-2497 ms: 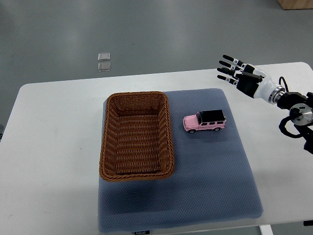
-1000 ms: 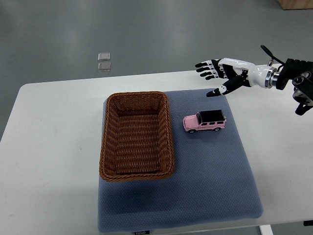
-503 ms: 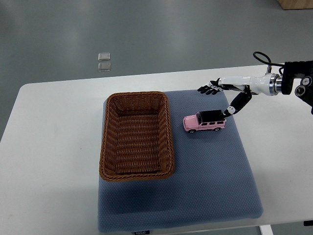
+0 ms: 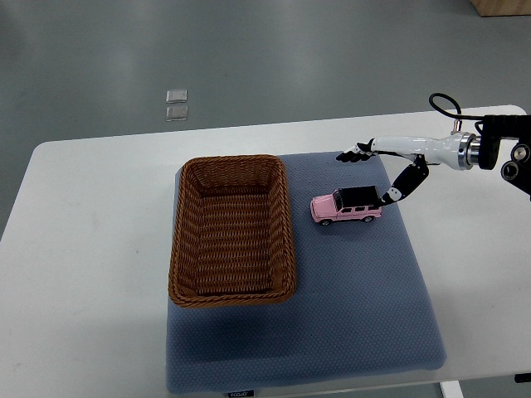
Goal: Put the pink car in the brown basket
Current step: 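Lower the right hand over the pink car's black roof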
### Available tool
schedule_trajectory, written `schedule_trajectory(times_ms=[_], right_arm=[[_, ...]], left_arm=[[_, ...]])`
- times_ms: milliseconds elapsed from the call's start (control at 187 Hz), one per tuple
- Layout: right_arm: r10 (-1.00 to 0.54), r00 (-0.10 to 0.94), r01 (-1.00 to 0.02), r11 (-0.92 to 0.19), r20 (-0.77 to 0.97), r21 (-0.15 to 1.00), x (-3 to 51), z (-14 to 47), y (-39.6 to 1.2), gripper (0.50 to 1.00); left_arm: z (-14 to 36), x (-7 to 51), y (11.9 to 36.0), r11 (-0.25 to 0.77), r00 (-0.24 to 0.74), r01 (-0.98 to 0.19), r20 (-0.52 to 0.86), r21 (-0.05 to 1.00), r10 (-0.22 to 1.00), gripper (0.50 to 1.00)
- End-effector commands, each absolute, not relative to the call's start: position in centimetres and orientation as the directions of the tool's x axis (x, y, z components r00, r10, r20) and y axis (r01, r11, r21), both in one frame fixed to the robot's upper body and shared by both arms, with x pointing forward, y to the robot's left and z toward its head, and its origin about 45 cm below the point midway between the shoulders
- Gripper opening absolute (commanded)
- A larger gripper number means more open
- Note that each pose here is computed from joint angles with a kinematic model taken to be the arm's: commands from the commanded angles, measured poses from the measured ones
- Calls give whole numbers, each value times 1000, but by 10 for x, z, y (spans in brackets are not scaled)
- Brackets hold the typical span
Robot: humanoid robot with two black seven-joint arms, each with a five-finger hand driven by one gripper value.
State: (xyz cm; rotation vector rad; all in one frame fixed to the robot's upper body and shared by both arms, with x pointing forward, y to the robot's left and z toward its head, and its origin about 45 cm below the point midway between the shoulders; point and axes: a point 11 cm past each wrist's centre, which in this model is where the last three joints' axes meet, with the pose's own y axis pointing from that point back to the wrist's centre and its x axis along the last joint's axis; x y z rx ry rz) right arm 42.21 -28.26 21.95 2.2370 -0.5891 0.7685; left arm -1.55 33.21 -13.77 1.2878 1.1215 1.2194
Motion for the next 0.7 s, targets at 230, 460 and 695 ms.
schedule_trajectory(times_ms=[230, 460, 695], right_arm=[[-167, 704, -632, -589, 690, 503, 412, 178, -279, 891], [-180, 704, -644, -568, 687, 512, 412, 166, -274, 870], [-184, 703, -646, -570, 687, 508, 412, 165, -271, 819]], left_arm=[[-138, -16, 332, -75, 63, -9, 75, 997, 995, 1000], [-138, -16, 332, -75, 63, -9, 75, 997, 995, 1000], [-138, -16, 332, -73, 63, -9, 74, 997, 995, 1000]])
